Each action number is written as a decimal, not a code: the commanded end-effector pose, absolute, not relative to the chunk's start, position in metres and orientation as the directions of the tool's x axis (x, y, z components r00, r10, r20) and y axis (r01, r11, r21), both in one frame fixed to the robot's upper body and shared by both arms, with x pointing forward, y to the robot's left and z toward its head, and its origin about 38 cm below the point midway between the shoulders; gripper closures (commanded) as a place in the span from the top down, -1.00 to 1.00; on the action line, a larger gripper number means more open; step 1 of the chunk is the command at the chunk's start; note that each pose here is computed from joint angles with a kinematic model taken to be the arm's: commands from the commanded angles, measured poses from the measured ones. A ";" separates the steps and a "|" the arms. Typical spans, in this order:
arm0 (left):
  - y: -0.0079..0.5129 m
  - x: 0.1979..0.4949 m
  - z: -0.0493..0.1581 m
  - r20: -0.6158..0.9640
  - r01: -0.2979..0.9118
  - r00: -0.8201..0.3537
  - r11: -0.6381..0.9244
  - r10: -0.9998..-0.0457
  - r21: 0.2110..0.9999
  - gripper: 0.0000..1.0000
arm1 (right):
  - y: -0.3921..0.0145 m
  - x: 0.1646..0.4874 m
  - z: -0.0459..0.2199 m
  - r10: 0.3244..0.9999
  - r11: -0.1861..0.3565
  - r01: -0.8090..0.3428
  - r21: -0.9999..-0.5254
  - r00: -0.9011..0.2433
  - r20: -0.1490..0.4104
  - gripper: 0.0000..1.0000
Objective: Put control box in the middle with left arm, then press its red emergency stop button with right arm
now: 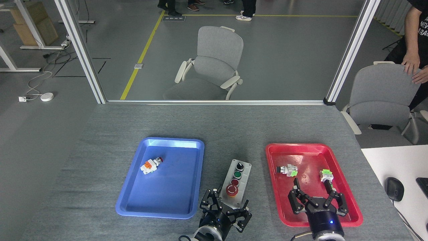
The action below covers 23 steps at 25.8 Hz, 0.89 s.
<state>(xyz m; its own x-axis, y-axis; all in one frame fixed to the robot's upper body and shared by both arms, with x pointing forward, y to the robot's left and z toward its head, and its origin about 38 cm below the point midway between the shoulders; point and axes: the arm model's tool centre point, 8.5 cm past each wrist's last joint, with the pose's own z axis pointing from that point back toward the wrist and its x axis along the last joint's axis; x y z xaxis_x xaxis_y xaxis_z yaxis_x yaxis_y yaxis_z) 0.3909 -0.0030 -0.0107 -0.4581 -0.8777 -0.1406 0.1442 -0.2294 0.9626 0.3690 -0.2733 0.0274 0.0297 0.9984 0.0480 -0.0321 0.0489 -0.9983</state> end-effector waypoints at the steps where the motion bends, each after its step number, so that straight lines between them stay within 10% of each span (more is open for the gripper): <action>1: -0.006 0.372 -0.010 -0.093 0.149 -0.465 -0.181 -0.880 0.972 0.95 | -0.264 0.370 0.027 0.999 0.050 -0.037 -0.998 0.003 0.050 0.95; 13: 0.093 0.338 0.017 -0.045 0.074 -0.352 -0.076 -0.935 0.994 0.96 | -0.240 0.371 0.029 0.997 0.040 -0.033 -0.999 -0.068 0.042 0.50; 21: 0.228 0.355 0.079 0.042 -0.059 -0.148 0.052 -0.988 0.997 0.97 | -0.200 0.369 0.035 0.967 0.026 -0.022 -0.999 -0.252 0.031 -1.00; 23: 0.270 0.366 0.087 0.125 -0.076 -0.083 0.132 -0.989 0.988 0.97 | -0.186 0.368 0.033 0.958 0.007 -0.028 -1.000 -0.287 0.015 -1.00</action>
